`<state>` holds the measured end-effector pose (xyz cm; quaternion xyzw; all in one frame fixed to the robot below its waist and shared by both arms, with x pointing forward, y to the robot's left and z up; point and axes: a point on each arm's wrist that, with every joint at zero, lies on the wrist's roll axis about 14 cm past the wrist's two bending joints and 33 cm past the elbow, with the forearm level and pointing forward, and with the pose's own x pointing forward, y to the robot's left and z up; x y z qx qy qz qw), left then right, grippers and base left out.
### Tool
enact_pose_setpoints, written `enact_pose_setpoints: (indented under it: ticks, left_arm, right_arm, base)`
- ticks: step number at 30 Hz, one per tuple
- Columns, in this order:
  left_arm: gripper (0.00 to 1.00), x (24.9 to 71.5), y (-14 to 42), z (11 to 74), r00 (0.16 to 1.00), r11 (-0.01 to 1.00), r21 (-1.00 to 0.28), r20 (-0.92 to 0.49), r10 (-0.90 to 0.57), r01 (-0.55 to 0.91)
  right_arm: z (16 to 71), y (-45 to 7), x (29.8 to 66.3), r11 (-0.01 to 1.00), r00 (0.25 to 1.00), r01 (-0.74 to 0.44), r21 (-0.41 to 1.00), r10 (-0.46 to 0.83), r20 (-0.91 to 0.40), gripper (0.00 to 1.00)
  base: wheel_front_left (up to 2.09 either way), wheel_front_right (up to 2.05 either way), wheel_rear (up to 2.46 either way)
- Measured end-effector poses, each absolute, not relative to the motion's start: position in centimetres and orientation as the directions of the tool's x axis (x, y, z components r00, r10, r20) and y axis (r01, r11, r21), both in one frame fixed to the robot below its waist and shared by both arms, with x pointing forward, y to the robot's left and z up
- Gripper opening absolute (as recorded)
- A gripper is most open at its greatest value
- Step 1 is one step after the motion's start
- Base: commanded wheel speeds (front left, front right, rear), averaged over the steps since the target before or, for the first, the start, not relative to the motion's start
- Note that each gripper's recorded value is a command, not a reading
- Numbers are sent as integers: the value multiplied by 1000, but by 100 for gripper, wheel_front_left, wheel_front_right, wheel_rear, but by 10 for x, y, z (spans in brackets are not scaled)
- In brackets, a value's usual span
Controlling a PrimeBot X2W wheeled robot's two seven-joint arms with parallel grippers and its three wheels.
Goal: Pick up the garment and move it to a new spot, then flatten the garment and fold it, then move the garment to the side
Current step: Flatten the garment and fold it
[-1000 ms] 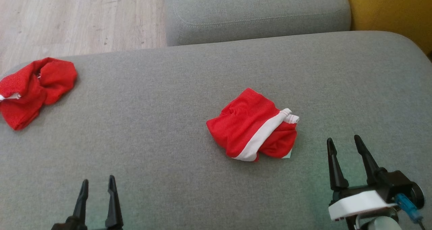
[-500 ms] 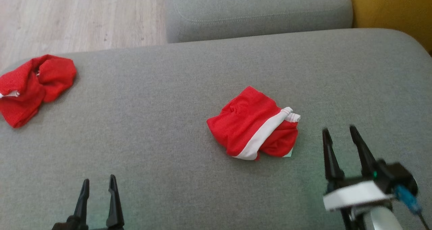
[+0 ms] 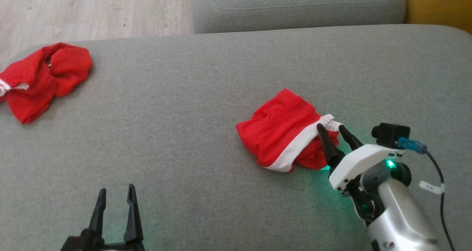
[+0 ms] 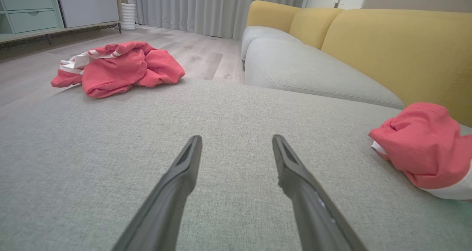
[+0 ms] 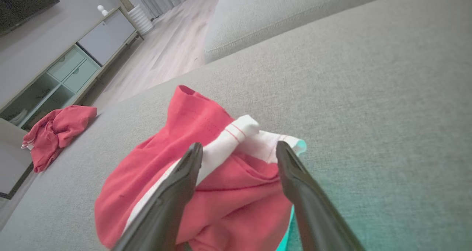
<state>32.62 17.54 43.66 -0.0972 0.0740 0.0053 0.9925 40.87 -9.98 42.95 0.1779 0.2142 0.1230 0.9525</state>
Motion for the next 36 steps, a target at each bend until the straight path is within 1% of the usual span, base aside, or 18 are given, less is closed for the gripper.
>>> enact_pose_setpoints:
  ticks: [1,5,9,14,22,23,24,25,27,28,32,36]
  left_arm:
    - [100,326,175,437,989,981,-192,-148,-4,-25]
    - [100,323,179,434,987,981,-190,-158,10,-41]
    - [100,322,180,433,987,981,-190,-161,16,-47]
    - [100,322,177,433,987,981,-192,-163,6,-37]
    - [100,322,174,431,986,981,-192,-168,0,-33]
    - [100,321,174,431,985,981,-192,-170,0,-33]
    - [100,321,174,430,985,981,-192,-173,1,-34]
    - [100,321,174,429,985,981,-192,-175,2,-36]
    - [100,320,175,428,984,981,-191,-180,5,-40]
    - [100,319,176,427,983,981,-191,-183,7,-42]
    - [100,317,177,425,982,980,-191,-188,12,-48]
    - [100,317,177,427,983,980,-191,-183,12,-47]
  right_arm:
    - [429,-100,409,906,878,-158,392,311,-364,100]
    - [420,-96,410,875,857,-116,470,328,-397,100]
    - [421,-89,414,845,851,-104,524,349,-393,100]
    - [430,-84,423,832,855,-114,543,361,-373,100]
    - [422,-78,420,826,825,-112,552,388,-412,100]
    - [421,-77,420,827,822,-111,552,388,-417,99]
    - [419,-77,420,827,819,-109,551,389,-421,80]
    - [419,-76,421,828,818,-109,550,389,-423,41]
    - [422,-77,426,829,827,-113,548,384,-411,9]
    - [426,-77,430,829,835,-118,546,380,-397,0]
    - [443,-72,442,831,853,-160,533,388,-349,0]
    - [463,-57,444,811,850,-225,540,434,-299,0]
  base:
    - [0,0,0]
    - [0,0,0]
    - [0,0,0]
    - [0,0,0]
    - [0,0,0]
    - [0,0,0]
    - [0,0,0]
    - [0,0,0]
    - [0,0,0]
    - [0,0,0]
    - [0,0,0]
    - [0,0,0]
